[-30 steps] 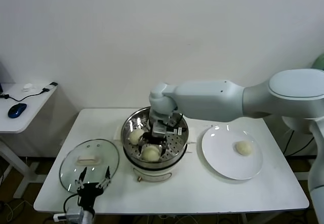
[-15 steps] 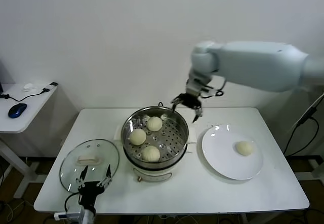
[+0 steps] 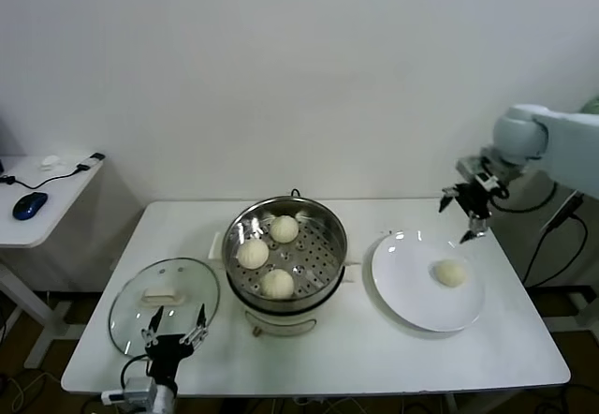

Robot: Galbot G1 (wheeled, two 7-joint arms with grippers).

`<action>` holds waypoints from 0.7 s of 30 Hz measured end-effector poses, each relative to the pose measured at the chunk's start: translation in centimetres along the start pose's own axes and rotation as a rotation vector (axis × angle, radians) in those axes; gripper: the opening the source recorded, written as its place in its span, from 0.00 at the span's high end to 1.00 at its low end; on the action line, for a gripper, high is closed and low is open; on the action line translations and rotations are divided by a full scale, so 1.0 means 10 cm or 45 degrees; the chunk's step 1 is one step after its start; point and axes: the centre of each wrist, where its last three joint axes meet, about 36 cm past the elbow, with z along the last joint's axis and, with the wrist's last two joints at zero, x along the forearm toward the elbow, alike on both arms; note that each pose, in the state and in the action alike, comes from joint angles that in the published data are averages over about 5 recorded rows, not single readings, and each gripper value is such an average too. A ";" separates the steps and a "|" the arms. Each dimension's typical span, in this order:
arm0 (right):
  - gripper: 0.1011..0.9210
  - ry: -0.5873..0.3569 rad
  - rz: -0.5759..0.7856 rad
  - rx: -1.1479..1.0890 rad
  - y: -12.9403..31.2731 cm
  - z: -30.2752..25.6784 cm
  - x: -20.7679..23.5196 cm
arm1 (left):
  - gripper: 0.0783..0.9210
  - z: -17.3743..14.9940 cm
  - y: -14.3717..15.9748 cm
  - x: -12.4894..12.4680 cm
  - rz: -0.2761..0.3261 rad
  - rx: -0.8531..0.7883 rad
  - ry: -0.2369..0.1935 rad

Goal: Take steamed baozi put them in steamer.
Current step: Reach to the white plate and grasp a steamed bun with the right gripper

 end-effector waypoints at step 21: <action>0.12 0.068 -0.030 -0.226 0.07 0.38 -1.24 | 0.12 0.01 0.01 0.06 -0.011 0.004 0.013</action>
